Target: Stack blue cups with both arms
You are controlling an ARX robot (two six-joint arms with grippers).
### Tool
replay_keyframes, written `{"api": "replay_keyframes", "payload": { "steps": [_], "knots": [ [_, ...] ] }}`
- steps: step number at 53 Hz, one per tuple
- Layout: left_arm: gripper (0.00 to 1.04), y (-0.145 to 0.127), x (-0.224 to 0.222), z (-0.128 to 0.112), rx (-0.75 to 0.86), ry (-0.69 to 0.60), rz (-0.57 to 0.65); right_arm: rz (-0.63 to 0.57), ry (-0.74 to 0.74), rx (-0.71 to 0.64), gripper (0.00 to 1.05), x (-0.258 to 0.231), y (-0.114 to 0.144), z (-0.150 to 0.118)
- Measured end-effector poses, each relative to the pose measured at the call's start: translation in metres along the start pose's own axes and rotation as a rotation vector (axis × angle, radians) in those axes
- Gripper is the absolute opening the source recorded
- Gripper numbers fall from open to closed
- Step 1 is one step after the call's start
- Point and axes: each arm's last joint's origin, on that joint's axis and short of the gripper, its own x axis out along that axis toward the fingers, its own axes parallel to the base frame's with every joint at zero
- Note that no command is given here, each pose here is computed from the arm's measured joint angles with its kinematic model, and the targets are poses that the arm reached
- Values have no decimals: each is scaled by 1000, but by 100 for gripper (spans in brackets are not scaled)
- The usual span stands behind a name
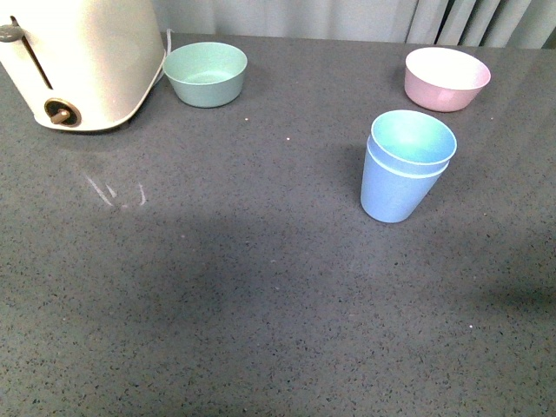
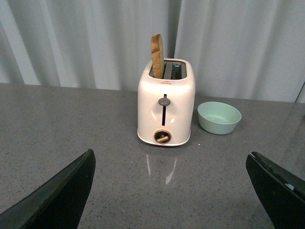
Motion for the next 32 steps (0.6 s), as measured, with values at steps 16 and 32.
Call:
{"api": "replay_keyframes", "payload": {
  "steps": [16,32],
  "knots": [
    [96,0,0,0,0,0,0,0,-4,0,2,-1,0,0],
    [96,0,0,0,0,0,0,0,-4,0,43,-1,0,0]
  ]
}}
